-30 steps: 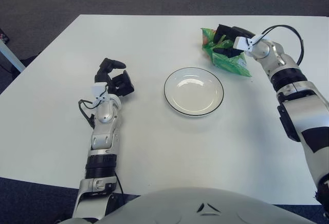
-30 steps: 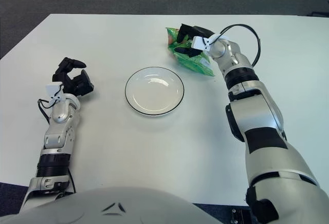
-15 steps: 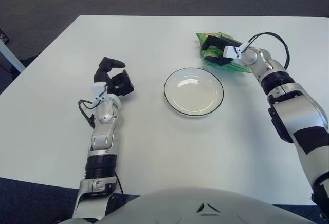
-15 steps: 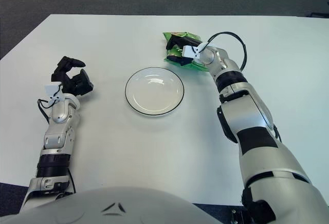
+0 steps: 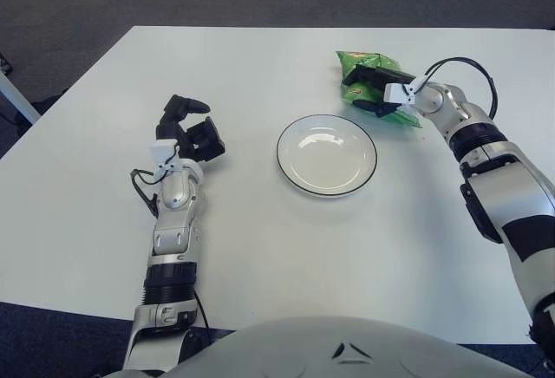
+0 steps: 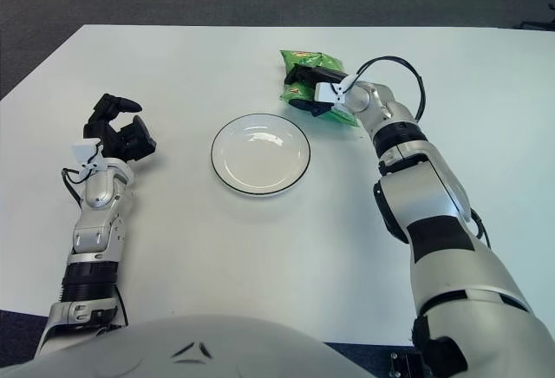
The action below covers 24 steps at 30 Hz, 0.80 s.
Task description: Put the snack into the plate.
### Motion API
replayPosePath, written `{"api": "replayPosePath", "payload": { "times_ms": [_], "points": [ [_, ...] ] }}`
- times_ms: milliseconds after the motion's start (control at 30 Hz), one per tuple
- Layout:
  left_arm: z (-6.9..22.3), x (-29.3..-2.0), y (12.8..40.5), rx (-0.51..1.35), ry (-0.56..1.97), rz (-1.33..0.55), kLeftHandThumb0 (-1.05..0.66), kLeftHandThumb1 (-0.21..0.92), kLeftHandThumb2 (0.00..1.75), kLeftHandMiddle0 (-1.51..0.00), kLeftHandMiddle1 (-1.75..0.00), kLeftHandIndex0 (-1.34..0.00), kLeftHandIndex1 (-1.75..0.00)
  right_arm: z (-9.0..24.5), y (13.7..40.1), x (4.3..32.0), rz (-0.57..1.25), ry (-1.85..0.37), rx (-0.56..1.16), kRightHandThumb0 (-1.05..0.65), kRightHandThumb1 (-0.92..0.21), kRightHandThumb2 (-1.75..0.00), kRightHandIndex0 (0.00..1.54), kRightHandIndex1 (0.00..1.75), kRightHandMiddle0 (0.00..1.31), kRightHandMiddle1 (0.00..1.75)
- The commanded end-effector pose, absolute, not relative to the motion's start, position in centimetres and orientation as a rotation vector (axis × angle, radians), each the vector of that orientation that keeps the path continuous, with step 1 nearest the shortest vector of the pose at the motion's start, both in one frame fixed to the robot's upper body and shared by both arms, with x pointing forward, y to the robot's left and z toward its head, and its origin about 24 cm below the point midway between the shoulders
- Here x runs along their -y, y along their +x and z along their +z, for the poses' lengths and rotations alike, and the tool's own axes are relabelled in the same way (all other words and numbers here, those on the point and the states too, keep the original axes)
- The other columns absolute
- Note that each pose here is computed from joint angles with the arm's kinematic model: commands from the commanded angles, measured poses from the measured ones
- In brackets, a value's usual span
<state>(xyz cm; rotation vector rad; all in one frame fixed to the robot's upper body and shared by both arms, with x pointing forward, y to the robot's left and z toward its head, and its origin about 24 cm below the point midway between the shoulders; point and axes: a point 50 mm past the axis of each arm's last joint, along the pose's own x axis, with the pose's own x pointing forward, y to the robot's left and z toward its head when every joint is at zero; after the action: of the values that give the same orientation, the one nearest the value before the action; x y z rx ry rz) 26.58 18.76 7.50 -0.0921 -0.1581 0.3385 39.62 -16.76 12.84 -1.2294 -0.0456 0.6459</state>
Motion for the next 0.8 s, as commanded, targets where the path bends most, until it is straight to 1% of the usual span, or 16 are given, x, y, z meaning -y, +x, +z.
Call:
{"api": "replayPosePath", "payload": {
  "times_ms": [0,300,533,567,667,767],
  "points": [
    [2.3,-18.2,23.6,-0.054,-0.135,0.385,-0.49,0.30,1.34,-1.34,-1.75,-0.63,-1.75,9.0,38.2,18.7,0.745,-1.230,-0.169,-0.87,-0.92,-0.89,0.00,0.20,0.00,0.78],
    [2.3,-18.1,23.6,-0.057,-0.124,0.380,-0.49,0.28,1.36,-1.34,-1.75,-0.64,-1.75,9.3,38.4,19.7,0.727,-1.233,-0.242,-0.85,-0.92,-0.89,0.02,0.21,0.00,0.76],
    [2.4,-18.1,23.7,-0.057,-0.115,0.383,-0.50,0.27,1.37,-1.36,-1.75,-0.65,-1.75,9.8,38.5,20.2,0.729,-1.274,-0.267,-0.87,-0.92,-0.89,0.01,0.21,0.00,0.71],
    [2.4,-18.0,23.7,-0.058,-0.113,0.384,-0.50,0.27,1.37,-1.36,-1.75,-0.65,-1.75,9.9,38.5,20.2,0.724,-1.300,-0.250,-0.87,-0.92,-0.89,0.01,0.20,0.00,0.70],
    [2.5,-18.0,23.6,-0.059,-0.107,0.386,-0.50,0.27,1.38,-1.36,-1.75,-0.65,-1.75,10.2,38.4,20.4,0.711,-1.370,-0.188,-0.91,-0.92,-0.88,0.00,0.11,0.00,0.66],
    [2.6,-18.0,23.6,-0.062,-0.100,0.387,-0.50,0.26,1.38,-1.37,-1.75,-0.66,-1.75,10.3,38.1,20.7,0.666,-1.489,-0.054,-0.94,-0.92,-0.84,0.00,0.04,0.00,0.66]
  ]
}}
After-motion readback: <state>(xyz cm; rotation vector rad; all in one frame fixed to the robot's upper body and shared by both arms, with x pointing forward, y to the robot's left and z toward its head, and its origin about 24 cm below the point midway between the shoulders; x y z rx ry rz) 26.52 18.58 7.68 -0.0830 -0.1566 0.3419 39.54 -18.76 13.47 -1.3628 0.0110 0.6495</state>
